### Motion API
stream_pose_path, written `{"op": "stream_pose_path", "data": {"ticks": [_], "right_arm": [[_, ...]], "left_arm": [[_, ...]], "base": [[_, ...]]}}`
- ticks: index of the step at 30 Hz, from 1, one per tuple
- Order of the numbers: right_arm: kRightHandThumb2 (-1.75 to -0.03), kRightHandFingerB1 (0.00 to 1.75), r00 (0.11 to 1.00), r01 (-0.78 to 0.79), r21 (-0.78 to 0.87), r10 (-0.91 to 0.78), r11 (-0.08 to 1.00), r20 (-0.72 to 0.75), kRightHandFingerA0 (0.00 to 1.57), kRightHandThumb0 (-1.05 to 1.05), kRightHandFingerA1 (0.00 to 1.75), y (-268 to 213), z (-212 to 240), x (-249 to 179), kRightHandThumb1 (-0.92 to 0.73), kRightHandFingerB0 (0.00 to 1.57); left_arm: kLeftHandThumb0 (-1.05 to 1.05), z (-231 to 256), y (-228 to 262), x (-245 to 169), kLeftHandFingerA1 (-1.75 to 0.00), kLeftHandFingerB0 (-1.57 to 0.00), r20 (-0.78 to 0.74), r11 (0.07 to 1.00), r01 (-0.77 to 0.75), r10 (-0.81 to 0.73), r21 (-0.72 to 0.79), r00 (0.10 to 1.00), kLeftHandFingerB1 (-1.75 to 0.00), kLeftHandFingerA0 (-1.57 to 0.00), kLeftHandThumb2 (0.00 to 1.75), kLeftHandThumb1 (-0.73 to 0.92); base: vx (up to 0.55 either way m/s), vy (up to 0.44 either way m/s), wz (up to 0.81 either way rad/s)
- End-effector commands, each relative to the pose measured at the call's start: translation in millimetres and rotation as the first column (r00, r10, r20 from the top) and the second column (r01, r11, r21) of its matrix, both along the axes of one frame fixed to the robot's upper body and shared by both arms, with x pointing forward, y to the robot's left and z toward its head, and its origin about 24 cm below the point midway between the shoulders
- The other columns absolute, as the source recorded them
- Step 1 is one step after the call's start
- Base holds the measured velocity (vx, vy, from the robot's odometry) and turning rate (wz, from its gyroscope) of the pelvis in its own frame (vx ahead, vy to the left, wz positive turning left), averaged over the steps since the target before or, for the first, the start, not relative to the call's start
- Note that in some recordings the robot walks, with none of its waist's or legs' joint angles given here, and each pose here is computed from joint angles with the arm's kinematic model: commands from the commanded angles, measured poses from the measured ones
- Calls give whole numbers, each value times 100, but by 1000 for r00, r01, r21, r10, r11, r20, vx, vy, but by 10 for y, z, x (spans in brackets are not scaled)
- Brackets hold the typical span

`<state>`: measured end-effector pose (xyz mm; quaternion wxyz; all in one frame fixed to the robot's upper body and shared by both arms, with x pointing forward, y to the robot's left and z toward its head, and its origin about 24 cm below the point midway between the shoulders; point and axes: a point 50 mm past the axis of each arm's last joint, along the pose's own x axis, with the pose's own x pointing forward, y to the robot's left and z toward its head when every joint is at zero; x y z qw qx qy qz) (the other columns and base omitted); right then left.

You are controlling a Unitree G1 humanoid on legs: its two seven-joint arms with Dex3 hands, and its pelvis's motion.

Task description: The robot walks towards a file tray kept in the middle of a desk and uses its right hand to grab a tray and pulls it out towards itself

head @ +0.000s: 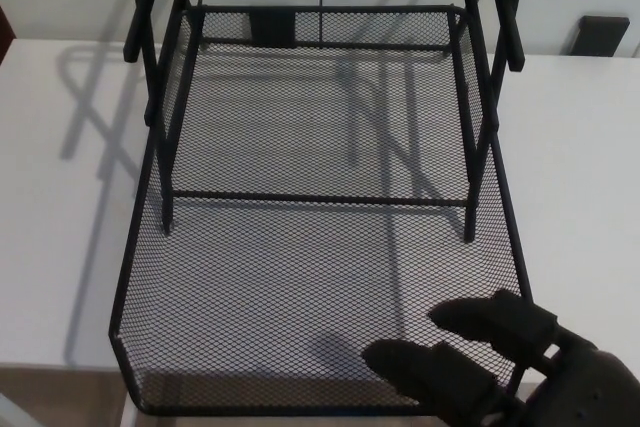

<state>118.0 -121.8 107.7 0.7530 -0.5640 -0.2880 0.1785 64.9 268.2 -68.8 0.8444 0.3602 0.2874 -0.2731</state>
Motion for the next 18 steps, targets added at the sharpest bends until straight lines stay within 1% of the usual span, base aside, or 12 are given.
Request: {"op": "stream_pose_path", "data": {"ticks": [1,2,3,4,10,11,18], "right_arm": [[-66,45,618,-245,487,522,838,-588,43,-61,60,-176,459,-232,-87,41],[-66,45,617,-246,487,523,838,-588,43,-61,60,-183,463,-228,-87,41],[-66,45,616,-247,487,524,838,-588,43,-61,60,-186,466,-223,-87,41],[-66,45,616,-248,487,525,837,-588,43,-61,60,-189,468,-220,-87,41],[-66,45,610,-252,487,528,836,-590,43,-61,60,-208,486,-213,-87,41],[-66,45,609,-254,487,530,835,-591,43,-61,60,-207,489,-210,-87,41],[-66,45,603,-262,483,532,836,-594,43,-61,60,-215,521,-189,-87,41]], "left_arm": [[-49,-59,188,-132,-55,-40,-120,993,64,-52,98,991,-50,-53,80,49],[-44,-55,187,-123,-42,-45,-125,992,69,-56,102,991,-38,-59,59,60],[-44,-47,186,-117,-42,-45,-123,991,75,-62,106,990,-38,-59,59,60],[-49,-44,189,-113,-53,-40,-123,992,76,-63,105,990,-49,-52,79,50],[-49,-55,181,-106,-53,-41,-126,994,61,-49,94,991,-49,-52,79,49],[-44,-55,185,-107,-42,-45,-127,993,67,-54,100,990,-38,-58,59,60],[-47,-76,168,-99,-43,-43,-137,990,90,-74,112,988,-36,-55,60,64]], "base": [[0,0,0],[0,0,0],[0,0,0],[0,0,0],[0,0,0],[0,0,0],[0,0,0]]}}
